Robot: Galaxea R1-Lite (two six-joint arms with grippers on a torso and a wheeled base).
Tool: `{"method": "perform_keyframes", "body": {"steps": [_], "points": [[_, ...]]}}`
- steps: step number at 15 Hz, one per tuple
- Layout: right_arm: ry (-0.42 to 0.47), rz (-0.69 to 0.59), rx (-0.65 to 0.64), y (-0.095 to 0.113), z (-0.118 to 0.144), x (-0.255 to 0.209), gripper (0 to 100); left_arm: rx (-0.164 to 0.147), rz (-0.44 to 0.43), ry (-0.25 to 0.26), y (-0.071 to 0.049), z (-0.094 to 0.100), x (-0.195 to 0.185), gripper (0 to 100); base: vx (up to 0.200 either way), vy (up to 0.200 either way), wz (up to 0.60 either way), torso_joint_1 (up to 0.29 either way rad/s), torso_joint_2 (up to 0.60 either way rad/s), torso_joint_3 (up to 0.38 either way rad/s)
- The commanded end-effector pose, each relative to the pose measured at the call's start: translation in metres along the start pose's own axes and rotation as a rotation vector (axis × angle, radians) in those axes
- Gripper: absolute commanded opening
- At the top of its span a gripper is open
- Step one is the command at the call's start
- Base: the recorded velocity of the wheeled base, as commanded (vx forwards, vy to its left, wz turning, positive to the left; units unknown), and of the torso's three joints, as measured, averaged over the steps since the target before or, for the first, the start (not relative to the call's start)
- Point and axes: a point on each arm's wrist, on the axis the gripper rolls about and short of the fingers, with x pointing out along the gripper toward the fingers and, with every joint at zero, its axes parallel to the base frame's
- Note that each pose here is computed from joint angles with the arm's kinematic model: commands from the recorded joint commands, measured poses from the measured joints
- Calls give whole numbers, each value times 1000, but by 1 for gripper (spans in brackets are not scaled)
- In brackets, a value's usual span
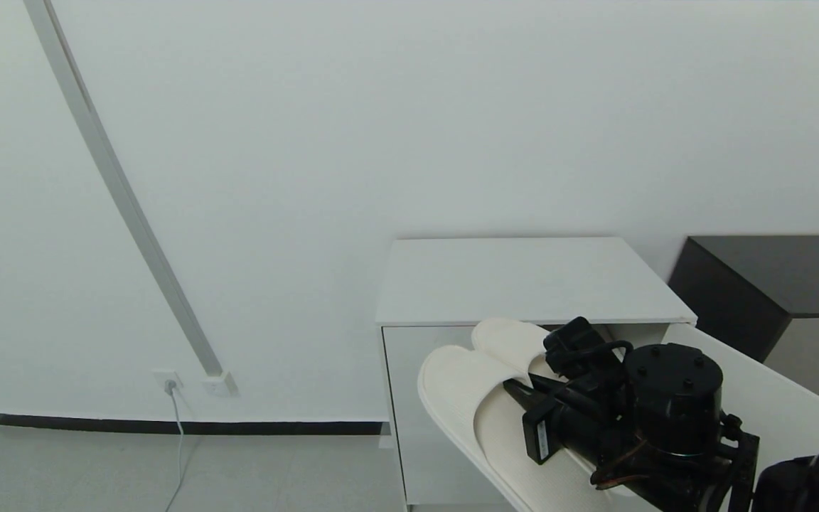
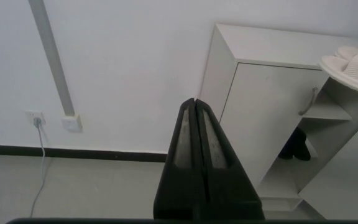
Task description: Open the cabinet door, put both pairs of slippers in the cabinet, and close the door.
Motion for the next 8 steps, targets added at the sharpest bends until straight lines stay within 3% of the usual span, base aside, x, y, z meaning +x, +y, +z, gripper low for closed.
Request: {"method": "perform_keyframes", "body": {"steps": [1,6,8], "points": [[0,2,0,0,-1,0,0,0,0,0,0,0,0,0,0,0,0,0,0,0],[3,4,-1,1,-2,0,0,3,-1,2,0,0,0,0,0,0,0,0,0,0],[1,4,-1,1,-1,0,0,3,-2,0,0,0,0,0,0,-200,0,2,2,2]]}}
